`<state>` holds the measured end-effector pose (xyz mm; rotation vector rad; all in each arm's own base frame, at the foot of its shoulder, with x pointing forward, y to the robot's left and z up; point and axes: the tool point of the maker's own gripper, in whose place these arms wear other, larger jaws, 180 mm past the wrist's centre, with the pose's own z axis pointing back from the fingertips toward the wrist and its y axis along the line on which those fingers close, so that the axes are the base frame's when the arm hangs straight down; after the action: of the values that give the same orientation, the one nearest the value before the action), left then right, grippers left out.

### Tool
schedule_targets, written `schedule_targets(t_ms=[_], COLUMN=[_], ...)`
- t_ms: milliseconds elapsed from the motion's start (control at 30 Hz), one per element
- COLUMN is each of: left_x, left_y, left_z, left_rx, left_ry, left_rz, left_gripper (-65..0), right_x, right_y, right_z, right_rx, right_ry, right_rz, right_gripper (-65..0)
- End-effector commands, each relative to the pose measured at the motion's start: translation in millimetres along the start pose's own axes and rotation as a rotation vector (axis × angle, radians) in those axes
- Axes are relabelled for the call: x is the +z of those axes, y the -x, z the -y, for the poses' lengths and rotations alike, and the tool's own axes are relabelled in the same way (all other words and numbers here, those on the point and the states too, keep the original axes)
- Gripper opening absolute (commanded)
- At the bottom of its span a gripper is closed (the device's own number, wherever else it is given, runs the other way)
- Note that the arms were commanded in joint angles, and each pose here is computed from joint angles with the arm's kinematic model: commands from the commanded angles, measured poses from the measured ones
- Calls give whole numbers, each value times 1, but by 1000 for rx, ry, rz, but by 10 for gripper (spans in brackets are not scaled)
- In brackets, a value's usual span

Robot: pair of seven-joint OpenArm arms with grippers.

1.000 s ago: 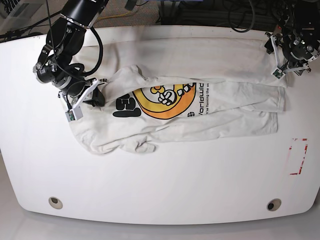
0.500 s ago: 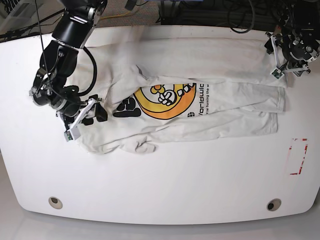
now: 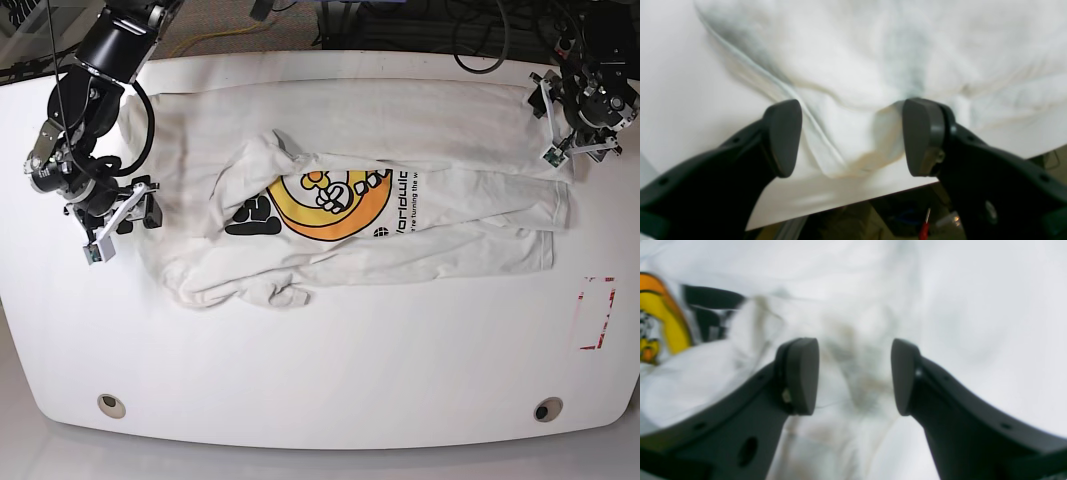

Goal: Fold the T-shirt properly
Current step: 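Release the right gripper and move it along the shirt side toward the hem, then lower both grippers to the hem corners and pinch them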

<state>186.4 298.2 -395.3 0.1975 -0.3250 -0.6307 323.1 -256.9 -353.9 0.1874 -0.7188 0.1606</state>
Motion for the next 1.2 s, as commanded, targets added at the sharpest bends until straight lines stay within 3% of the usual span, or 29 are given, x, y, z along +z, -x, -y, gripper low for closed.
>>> schedule_targets(t_ms=[0, 233, 500, 933, 1167], left_x=[9, 16, 32, 55, 69], left_y=[-10, -26, -23, -31, -48], left_z=[-7, -3, -29, -84, -117], left_rx=[-6, 7, 53, 144, 190], left_ry=[-32, -8, -90, -232, -308], left_rz=[33, 105, 125, 168, 187], left_gripper=[-211, -211, -211, -206, -203], right_x=[-2, -32, -67, -115, -125], right_y=[-28, -60, -95, -84, -81], right_z=[16, 37, 41, 29, 20], right_rx=[15, -37, -79, -191, -178], right_ry=[21, -27, -97, -143, -123], right_rz=[57, 104, 168, 212, 193], right_gripper=[-311, -311, -311, -312, -325])
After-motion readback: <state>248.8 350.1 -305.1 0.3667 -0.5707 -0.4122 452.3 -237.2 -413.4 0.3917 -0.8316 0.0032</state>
